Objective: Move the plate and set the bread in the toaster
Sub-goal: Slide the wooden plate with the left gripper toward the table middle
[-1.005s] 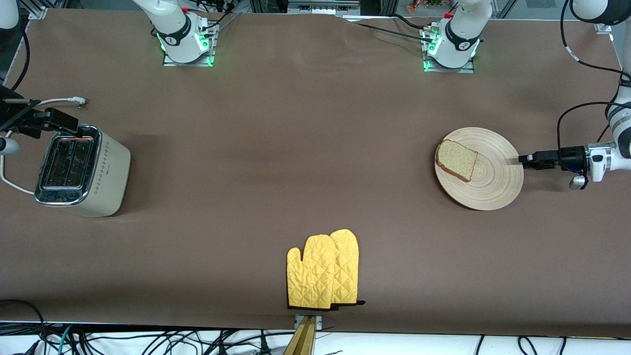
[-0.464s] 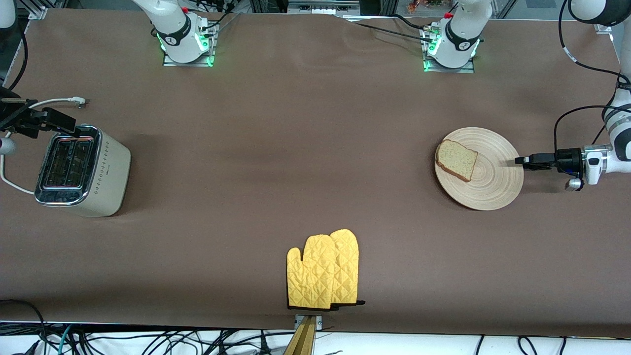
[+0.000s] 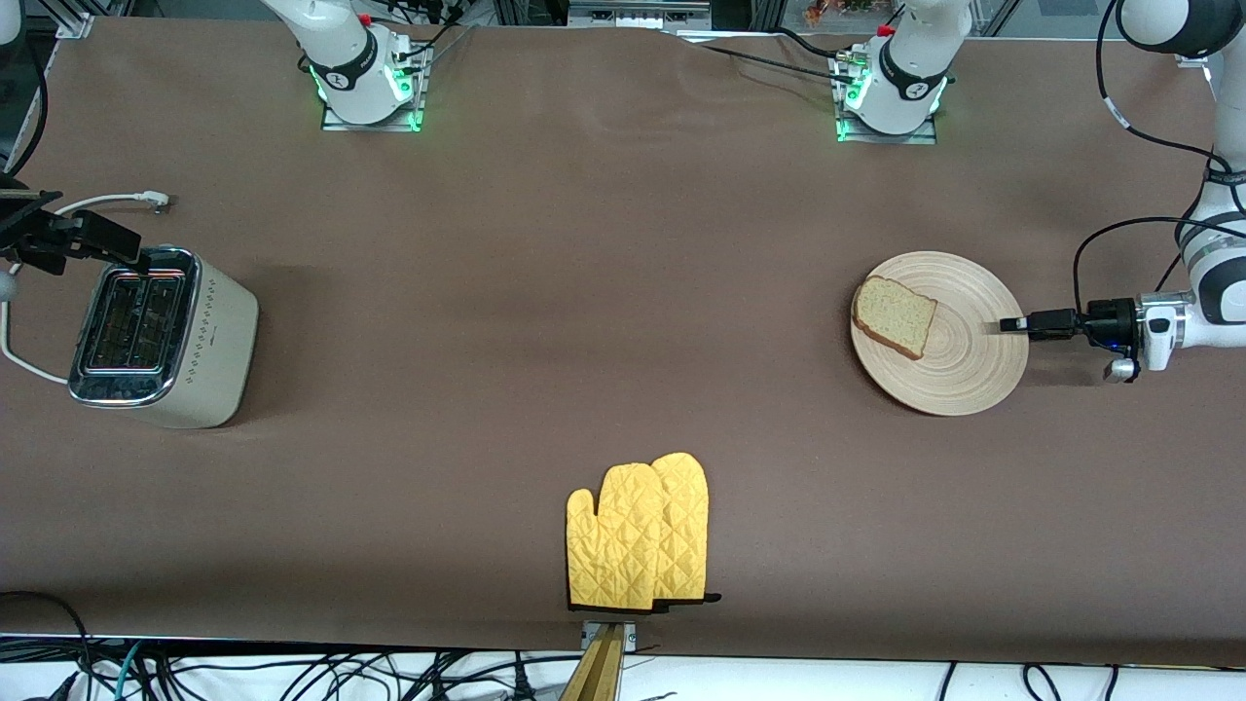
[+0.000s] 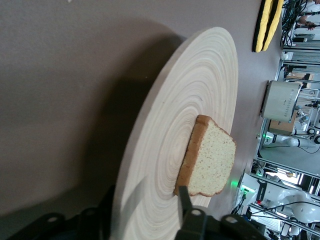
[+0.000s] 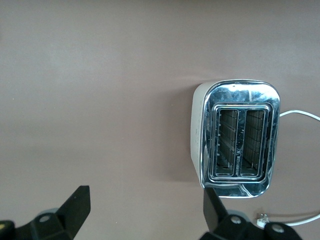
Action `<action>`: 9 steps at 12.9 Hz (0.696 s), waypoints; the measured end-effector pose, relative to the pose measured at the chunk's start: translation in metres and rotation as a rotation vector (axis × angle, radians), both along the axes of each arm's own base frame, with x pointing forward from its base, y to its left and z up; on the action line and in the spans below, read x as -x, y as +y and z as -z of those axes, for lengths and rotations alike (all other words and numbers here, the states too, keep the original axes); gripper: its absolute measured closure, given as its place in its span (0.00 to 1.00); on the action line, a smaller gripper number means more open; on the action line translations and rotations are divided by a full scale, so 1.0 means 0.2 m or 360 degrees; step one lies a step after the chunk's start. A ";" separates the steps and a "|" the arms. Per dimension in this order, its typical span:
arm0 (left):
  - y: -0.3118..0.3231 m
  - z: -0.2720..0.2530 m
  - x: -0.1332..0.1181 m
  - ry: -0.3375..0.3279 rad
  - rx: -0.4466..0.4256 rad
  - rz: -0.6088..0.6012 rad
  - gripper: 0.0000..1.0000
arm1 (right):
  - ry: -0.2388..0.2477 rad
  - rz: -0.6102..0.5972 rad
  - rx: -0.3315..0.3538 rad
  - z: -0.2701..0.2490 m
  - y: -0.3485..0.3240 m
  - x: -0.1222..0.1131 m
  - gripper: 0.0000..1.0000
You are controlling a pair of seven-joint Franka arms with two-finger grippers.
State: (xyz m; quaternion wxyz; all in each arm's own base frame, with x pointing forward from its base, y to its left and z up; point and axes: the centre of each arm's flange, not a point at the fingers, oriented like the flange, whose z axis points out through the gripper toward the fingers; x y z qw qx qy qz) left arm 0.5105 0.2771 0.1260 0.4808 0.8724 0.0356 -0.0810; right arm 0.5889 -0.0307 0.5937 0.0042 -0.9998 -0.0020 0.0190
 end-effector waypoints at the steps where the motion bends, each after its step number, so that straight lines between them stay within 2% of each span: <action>1: 0.01 0.01 0.00 -0.0024 -0.0017 0.0004 0.62 | -0.0002 -0.0001 0.0000 0.00 0.00 0.00 0.00; 3: 0.01 0.06 0.01 -0.0056 -0.0037 0.0007 0.85 | -0.0014 -0.0014 0.0012 -0.02 0.02 0.00 0.00; 4: 0.01 0.06 0.02 -0.0075 -0.0010 0.0009 0.88 | -0.0019 -0.0021 0.0019 -0.03 0.03 0.01 0.00; 9: 0.00 0.06 0.03 -0.0086 0.0009 0.0010 0.89 | -0.0012 -0.0020 0.0026 0.01 0.02 -0.02 0.00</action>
